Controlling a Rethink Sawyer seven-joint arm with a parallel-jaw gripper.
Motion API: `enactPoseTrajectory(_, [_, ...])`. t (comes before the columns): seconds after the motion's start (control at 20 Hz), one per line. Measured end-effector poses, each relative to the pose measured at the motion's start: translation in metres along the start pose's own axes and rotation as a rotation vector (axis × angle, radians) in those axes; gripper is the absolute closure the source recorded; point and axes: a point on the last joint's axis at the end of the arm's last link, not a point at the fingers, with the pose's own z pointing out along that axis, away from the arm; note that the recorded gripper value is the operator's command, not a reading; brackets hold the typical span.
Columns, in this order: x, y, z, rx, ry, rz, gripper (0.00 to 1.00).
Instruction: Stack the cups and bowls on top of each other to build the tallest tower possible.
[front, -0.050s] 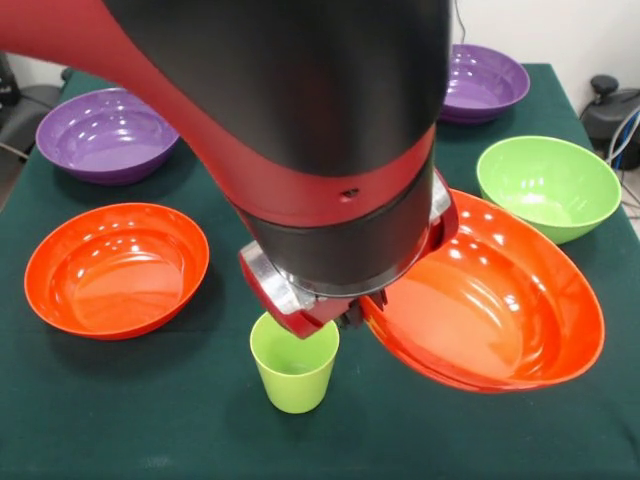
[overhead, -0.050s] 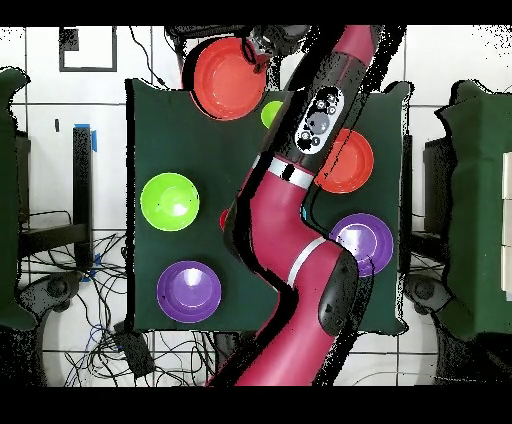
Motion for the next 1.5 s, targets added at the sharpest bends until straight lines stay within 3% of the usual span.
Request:
enactPoseTrajectory(1.05, [0.018, -0.026, -0.025, 0.027, 0.031, -0.070, 1.00])
enactPoseTrajectory(1.25, [0.020, -0.026, -0.020, 0.010, 0.053, -0.098, 1.00])
enactPoseTrajectory(1.5, [0.024, -0.024, -0.010, -0.039, 0.097, -0.127, 1.00])
